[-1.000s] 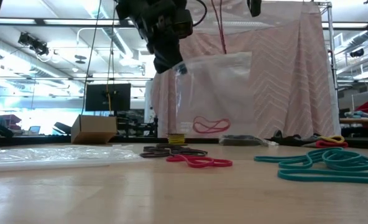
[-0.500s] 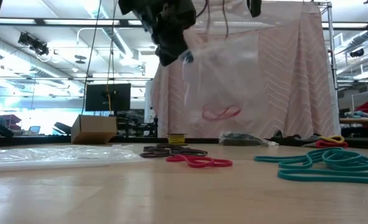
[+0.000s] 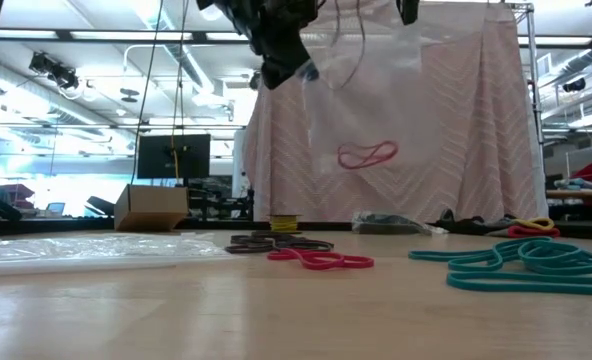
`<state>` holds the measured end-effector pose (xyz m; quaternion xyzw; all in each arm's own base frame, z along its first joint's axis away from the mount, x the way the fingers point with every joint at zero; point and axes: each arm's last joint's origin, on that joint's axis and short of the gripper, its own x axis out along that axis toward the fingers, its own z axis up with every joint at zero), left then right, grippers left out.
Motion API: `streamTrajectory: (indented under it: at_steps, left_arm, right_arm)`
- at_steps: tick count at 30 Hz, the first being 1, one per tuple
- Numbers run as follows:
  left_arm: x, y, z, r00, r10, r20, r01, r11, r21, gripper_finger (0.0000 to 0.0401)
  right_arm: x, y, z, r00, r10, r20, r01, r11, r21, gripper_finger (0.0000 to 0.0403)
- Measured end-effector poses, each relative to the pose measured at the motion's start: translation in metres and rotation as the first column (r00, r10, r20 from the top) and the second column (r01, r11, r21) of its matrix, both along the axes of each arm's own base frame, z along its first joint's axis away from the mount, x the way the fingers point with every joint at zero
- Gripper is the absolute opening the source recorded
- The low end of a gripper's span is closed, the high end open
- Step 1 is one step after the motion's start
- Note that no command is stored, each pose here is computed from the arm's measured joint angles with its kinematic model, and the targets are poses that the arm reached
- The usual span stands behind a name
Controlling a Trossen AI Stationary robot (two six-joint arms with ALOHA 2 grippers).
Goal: Sort rubber bands
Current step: Put the red rubber band into the transparent zip bag
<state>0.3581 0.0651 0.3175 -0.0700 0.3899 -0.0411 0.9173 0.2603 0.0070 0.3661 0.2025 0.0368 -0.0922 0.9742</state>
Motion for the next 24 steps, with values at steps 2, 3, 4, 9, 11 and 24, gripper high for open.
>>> streamTrajectory:
  at_steps: [2,3,4,9,11,24]
  left_arm:
    - [0.0,0.0,-0.003,1.0,0.002,-0.012,-0.002,1.0,0.0,0.0003]
    - [-0.001,0.0,-0.004,1.0,0.002,-0.015,-0.002,1.0,-0.001,0.0003]
    - [-0.001,0.0,-0.006,1.0,0.0,-0.019,0.0,1.0,-0.004,0.0003]
    - [-0.004,-0.001,-0.018,0.998,-0.006,-0.063,0.004,1.0,-0.022,0.0003]
    - [-0.004,-0.001,-0.021,0.998,-0.006,-0.07,0.004,1.0,-0.025,0.0003]
    - [-0.005,-0.001,-0.023,0.997,-0.008,-0.08,0.006,1.0,-0.03,0.0002]
  right_arm:
    - [0.0,0.0,0.0,1.0,0.002,0.0,-0.002,1.0,0.0,0.0]
    - [0.0,0.0,0.0,1.0,0.002,0.0,-0.002,1.0,0.0,0.0]
    - [0.0,0.001,0.0,1.0,0.003,0.0,-0.003,1.0,0.0,0.0]
    - [0.0,0.001,0.0,1.0,0.005,0.0,-0.005,1.0,0.0,0.0]
    - [0.0,0.002,0.0,1.0,0.008,0.001,-0.008,1.0,0.0,0.0]
    - [0.0,0.004,0.0,1.0,0.015,0.003,-0.015,1.0,0.0,0.0]
